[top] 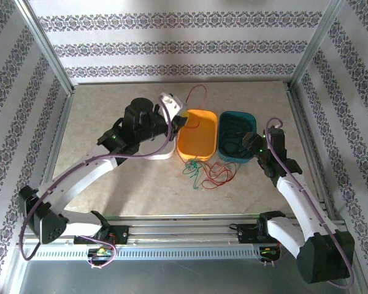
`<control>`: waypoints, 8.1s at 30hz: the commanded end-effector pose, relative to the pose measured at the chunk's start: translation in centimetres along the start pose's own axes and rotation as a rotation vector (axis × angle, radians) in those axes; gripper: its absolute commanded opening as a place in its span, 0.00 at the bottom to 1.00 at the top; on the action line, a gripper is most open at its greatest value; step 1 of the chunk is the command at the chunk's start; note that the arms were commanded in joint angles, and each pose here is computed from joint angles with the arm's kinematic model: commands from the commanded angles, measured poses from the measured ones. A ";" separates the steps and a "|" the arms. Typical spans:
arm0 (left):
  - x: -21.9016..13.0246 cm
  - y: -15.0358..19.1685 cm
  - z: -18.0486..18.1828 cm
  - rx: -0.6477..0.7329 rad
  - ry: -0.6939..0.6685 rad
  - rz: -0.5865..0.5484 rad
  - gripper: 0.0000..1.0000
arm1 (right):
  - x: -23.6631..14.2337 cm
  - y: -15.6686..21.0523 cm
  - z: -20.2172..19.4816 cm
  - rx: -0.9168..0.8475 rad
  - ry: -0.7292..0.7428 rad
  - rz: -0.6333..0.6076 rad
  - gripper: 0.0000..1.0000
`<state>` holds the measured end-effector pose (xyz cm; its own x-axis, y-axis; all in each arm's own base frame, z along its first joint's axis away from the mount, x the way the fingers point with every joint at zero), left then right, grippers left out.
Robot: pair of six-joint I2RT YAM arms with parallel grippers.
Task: Untangle the cables
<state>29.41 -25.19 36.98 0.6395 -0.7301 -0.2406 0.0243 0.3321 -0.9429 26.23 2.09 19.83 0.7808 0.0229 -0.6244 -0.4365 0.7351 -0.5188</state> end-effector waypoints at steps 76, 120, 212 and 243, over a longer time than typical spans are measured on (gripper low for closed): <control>9.9 19.2 -14.0 -0.043 0.382 0.525 0.58 | 4.3 8.9 -4.3 -0.190 0.262 0.319 0.57; 9.5 19.1 -13.2 -0.045 0.310 0.502 0.58 | 1.7 10.9 0.5 -0.374 0.056 0.423 0.38; 0.6 19.9 -3.3 -0.370 -0.200 0.315 0.60 | 9.9 9.1 19.3 -0.502 -0.263 0.425 0.01; 3.9 20.5 -7.0 -0.312 0.101 0.391 0.59 | 2.6 8.5 7.4 -0.418 -0.001 0.369 0.57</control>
<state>27.46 -24.10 14.74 0.5346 -0.6005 -0.5947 -0.4713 0.3723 -0.7995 30.98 14.73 20.78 0.6203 0.2791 -0.7330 -0.7776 0.3415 -0.5280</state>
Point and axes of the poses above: each hand's point on the last joint's axis, 136 mm out from that joint toward the fingers, its own x axis out along the fingers, its own z axis along the line the jaws close on, y = z × x, the point moved 6 cm from there along -x, back along the fingers, and after that the axes turned 9 degrees about x, right-handed, at the moved point
